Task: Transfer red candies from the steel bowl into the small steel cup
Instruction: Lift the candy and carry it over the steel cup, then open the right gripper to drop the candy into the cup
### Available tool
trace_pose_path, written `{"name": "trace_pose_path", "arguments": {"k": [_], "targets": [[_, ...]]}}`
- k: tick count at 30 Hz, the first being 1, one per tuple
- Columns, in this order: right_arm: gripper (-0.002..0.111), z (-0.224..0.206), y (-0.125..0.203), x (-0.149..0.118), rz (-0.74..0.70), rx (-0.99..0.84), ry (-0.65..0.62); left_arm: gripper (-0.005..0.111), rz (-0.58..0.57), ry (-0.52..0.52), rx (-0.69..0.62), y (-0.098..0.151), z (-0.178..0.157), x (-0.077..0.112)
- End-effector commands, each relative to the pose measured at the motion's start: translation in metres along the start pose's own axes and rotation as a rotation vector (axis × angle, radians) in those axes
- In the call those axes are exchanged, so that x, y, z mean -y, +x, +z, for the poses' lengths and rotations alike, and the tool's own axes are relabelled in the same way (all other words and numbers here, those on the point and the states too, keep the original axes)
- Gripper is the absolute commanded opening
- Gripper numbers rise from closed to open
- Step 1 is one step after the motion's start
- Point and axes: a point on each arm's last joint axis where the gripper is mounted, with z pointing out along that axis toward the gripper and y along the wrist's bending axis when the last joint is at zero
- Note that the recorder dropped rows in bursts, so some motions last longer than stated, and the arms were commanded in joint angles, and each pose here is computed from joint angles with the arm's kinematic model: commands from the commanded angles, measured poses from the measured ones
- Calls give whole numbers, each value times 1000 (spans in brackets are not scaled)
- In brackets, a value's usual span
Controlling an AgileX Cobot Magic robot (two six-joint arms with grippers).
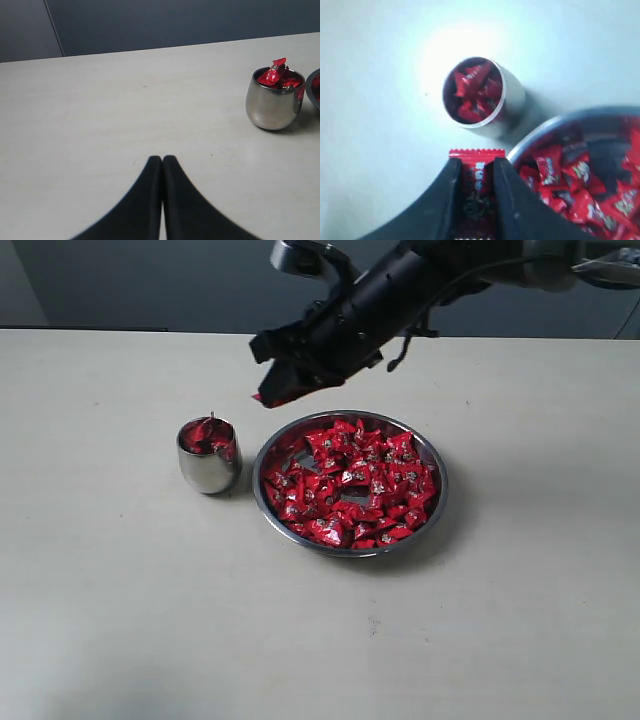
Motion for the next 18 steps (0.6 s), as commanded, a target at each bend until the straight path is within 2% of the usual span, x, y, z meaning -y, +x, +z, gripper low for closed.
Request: {"name": "trace_pose_path", "arguments": {"k": [1, 6, 11, 18], "targets": [[0, 28, -18, -13, -85, 1, -25, 0, 0, -1, 19, -3, -1, 0], [0, 62, -29, -17, -130, -2, -43, 0, 0, -1, 19, -3, -1, 0], [0, 86, -31, -8, -132, 0, -40, 0, 0, -1, 19, -3, -1, 0], [0, 99, -27, 5, -164, -19, 17, 0, 0, -1, 19, -3, -1, 0]]}}
